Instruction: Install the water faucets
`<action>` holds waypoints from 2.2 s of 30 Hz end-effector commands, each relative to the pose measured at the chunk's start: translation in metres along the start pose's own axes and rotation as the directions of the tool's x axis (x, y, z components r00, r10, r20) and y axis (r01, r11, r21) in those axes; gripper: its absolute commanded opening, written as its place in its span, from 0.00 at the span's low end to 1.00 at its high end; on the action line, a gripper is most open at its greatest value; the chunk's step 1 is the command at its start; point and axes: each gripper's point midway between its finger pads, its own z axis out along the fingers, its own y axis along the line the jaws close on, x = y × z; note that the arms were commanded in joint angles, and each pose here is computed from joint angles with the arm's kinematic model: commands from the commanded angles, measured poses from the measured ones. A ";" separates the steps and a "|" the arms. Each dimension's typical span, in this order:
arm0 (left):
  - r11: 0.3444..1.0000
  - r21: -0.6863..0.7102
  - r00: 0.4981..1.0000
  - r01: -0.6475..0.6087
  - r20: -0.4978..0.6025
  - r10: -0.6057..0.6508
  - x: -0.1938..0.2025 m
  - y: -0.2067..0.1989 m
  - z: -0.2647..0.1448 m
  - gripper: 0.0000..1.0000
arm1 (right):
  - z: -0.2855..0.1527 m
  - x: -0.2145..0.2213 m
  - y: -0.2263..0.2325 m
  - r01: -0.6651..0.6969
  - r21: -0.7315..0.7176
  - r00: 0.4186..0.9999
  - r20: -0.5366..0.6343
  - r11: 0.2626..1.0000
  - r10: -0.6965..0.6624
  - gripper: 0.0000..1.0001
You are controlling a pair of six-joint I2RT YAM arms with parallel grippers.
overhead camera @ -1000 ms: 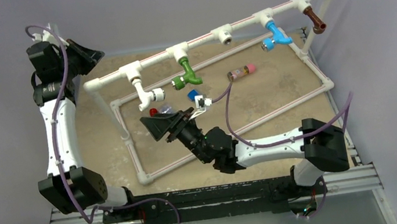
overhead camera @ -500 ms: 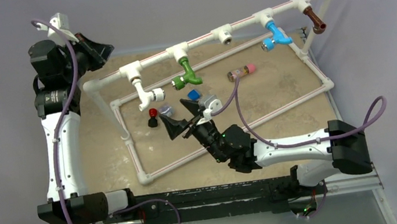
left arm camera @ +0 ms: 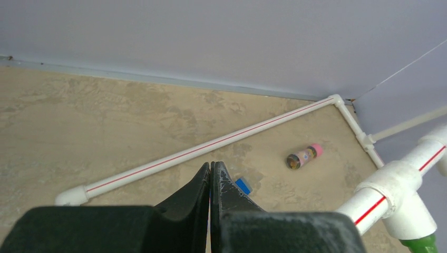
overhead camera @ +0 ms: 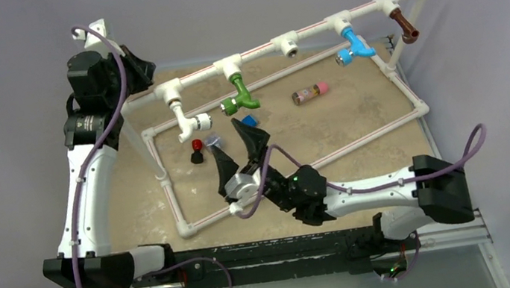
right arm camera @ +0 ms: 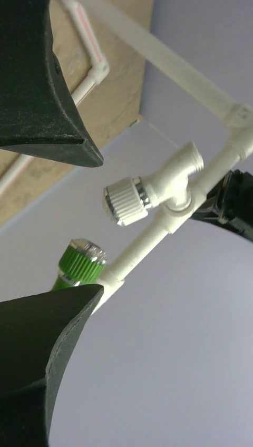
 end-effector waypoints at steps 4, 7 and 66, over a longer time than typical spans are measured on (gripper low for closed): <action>0.983 -0.175 0.999 -0.049 -0.023 0.046 0.019 0.030 0.000 0.00 | 0.034 -0.043 -0.002 0.337 0.060 0.927 0.155 0.940 -0.342 0.83; 0.978 -0.202 0.998 -0.059 -0.024 0.055 0.023 0.036 -0.003 0.00 | 0.044 -0.048 -0.003 0.379 0.083 0.909 0.153 0.922 -0.388 0.83; 0.951 -0.304 0.991 -0.063 -0.131 0.023 0.089 0.074 0.032 0.00 | 0.092 -0.015 -0.005 -0.875 0.298 0.462 0.276 0.382 0.843 0.00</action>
